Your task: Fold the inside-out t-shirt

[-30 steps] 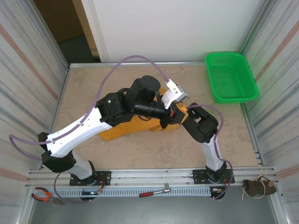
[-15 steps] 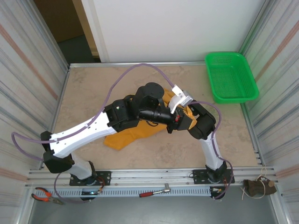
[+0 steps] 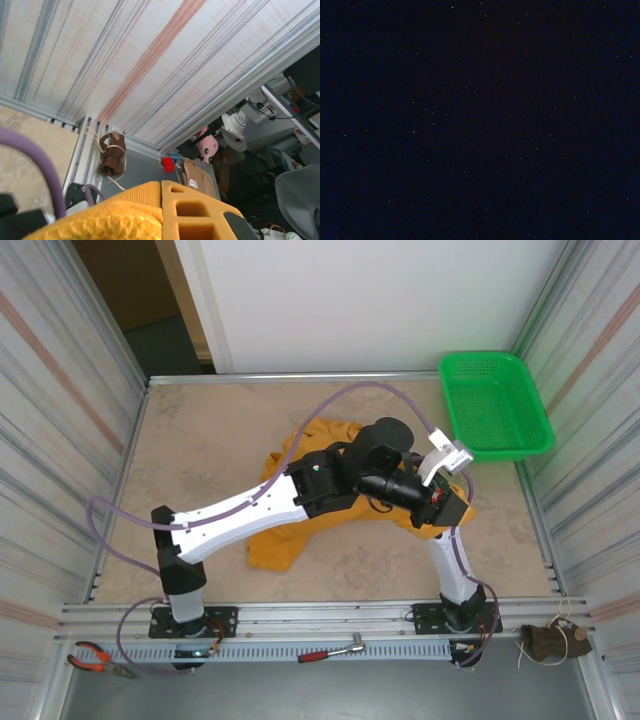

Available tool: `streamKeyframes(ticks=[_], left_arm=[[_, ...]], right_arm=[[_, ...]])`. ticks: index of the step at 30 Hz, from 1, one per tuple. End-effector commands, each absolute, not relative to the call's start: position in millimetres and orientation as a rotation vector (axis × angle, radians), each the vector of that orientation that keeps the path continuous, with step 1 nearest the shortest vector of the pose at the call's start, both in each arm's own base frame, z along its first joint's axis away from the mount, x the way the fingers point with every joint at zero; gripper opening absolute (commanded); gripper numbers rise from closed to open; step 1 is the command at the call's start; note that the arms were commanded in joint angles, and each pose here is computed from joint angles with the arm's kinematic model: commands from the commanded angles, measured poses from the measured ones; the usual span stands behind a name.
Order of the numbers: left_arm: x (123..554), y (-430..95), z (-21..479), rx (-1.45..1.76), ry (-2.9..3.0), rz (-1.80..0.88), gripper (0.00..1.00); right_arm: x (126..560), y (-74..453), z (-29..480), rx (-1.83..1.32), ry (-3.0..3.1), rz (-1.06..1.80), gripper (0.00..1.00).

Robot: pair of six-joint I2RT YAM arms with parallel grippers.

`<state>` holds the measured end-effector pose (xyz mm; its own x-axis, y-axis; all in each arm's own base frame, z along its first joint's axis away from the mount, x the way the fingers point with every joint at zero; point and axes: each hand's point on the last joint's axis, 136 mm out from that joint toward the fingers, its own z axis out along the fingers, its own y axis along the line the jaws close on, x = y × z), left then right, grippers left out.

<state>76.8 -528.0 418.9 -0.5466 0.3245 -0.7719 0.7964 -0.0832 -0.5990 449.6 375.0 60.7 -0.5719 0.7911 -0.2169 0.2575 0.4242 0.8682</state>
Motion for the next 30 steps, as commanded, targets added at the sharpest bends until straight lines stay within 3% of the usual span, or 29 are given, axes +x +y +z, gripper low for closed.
streamKeyframes(ticks=[1,9,13,17,24,25,30], left_arm=[[12.3,-523.4,469.2,1.377,1.534,-1.897,0.00],[19.4,-521.7,465.5,1.345,1.554,-1.870,0.00],[22.6,-518.7,467.6,1.325,1.551,-1.859,0.00],[31.3,-512.8,469.5,1.274,1.554,-1.833,0.00],[47.5,-501.5,472.4,1.203,1.562,-1.796,0.00],[50.9,-500.5,471.2,1.190,1.570,-1.789,0.00],[80.2,-486.6,469.5,1.081,1.607,-1.736,0.00]], right_arm=[[433.0,355.8,2.4,0.951,2.211,0.909,0.75],[417.5,340.6,-14.0,1.058,2.294,0.712,0.76],[406.2,332.0,-20.7,1.144,2.326,0.592,0.69],[402.8,332.9,-23.5,1.171,2.346,0.560,0.50],[402.0,336.0,-35.2,1.188,2.349,0.637,0.04],[403.8,337.5,-35.3,1.178,2.350,0.662,0.00],[413.1,345.9,-22.0,1.075,2.335,0.796,0.00]])
